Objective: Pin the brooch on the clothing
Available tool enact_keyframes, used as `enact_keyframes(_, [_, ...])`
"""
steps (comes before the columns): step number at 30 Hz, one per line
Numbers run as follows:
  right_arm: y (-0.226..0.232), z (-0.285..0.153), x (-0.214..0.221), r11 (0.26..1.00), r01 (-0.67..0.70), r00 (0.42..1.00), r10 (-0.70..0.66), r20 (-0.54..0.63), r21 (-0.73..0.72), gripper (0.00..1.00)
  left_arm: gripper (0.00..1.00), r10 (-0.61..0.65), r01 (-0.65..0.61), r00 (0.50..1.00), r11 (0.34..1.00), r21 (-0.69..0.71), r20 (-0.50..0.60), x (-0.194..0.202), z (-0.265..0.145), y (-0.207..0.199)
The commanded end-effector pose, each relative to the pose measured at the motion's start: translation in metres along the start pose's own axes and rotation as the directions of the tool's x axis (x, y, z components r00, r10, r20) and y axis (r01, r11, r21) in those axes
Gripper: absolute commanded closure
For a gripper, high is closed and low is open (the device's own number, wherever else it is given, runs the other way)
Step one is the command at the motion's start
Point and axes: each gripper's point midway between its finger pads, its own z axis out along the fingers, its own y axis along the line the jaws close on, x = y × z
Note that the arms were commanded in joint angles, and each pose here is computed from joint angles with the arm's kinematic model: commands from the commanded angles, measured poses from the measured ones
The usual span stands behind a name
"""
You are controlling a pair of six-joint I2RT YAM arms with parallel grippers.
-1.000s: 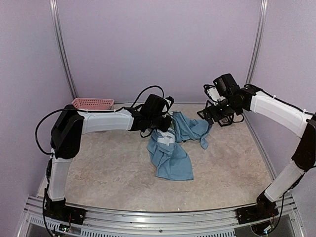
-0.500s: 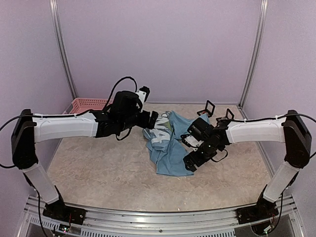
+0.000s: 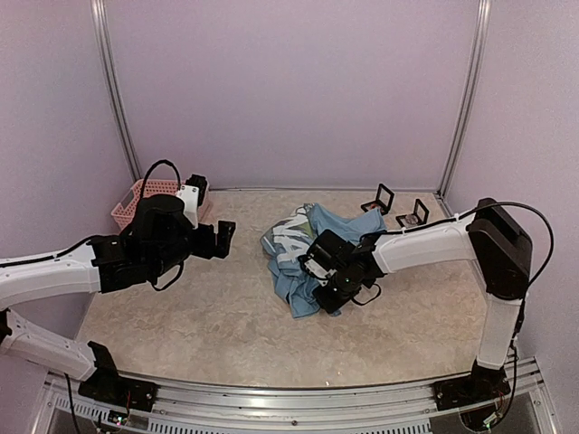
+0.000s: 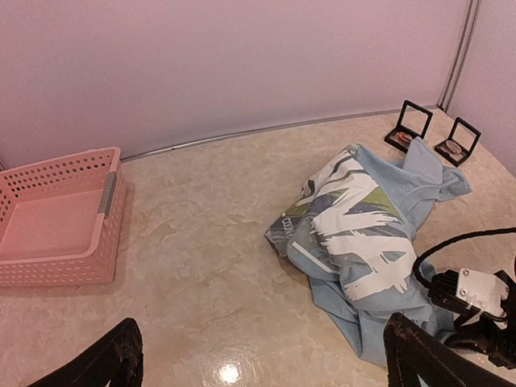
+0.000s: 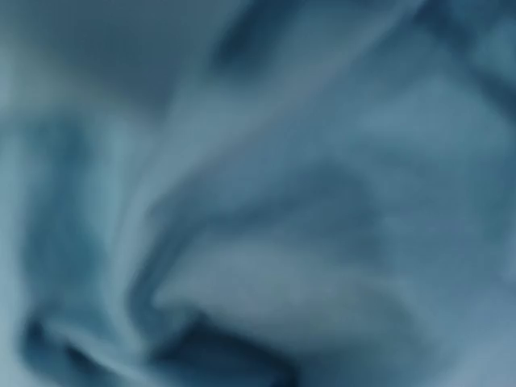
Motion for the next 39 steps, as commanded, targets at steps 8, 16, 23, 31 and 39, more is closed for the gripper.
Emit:
enact_keyframes(8, [0.002,-0.169,-0.094,0.990,0.029,0.929,0.024,0.369,-0.138,1.00,0.01,0.013,-0.014,0.999,1.000,-0.017,-0.029,0.019,-0.012,0.004])
enact_keyframes(16, [-0.069,-0.308,-0.166,0.997,-0.065,0.716,0.021,0.698,0.037,1.00,0.01,0.228,-0.210,0.967,0.966,0.151,-0.112,0.067,0.003,-0.062])
enact_keyframes(23, [-0.100,-0.366,-0.189,0.980,-0.125,0.606,-0.046,0.794,0.152,1.00,0.01,0.366,-0.333,0.923,0.915,0.225,-0.120,0.107,0.033,-0.106])
enact_keyframes(31, [-0.123,-0.430,-0.196,0.957,-0.175,0.511,-0.112,0.852,0.231,1.00,0.04,0.405,-0.369,0.911,0.883,0.289,-0.074,0.120,0.075,-0.151])
enact_keyframes(39, [-0.130,-0.436,-0.196,0.945,-0.189,0.510,-0.137,0.849,0.266,1.00,0.17,0.450,-0.367,0.867,0.867,0.337,-0.214,0.157,0.127,-0.163])
